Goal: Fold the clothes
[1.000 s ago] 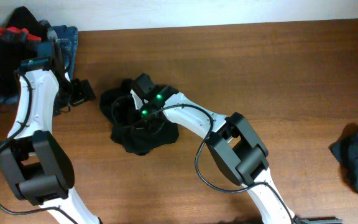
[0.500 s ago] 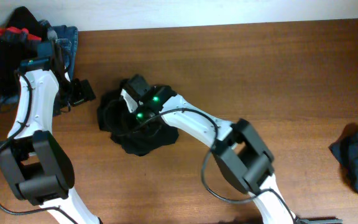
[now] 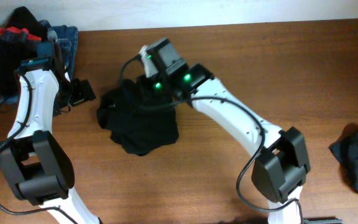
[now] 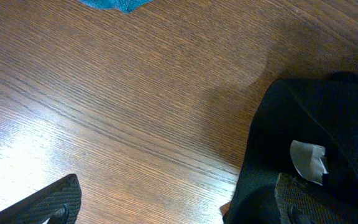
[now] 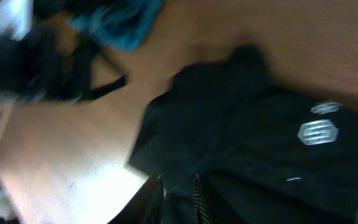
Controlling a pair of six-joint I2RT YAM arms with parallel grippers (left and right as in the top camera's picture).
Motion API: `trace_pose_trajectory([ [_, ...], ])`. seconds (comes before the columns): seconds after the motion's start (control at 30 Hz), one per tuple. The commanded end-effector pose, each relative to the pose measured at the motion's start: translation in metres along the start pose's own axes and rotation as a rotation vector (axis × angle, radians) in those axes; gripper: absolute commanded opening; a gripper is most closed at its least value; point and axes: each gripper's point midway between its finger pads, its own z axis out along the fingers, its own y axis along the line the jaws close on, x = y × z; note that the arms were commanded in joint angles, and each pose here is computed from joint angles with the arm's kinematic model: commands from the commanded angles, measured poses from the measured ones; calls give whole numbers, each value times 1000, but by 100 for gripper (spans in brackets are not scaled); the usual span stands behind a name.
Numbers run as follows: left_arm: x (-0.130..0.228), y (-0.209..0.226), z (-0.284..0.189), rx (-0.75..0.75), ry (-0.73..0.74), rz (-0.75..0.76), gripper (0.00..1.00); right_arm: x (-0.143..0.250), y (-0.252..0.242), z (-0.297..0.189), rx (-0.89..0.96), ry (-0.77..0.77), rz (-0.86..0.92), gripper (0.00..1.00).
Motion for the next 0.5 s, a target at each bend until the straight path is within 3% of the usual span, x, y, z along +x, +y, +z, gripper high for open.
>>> trace_pose_trajectory([
  [0.0,1,2,-1,0,-2,-13,99,-9,-17,8,28,-19,6,22],
  [0.47,1,2,0,-1,1,-13,99,51,-24,104,-42,148,15,22],
])
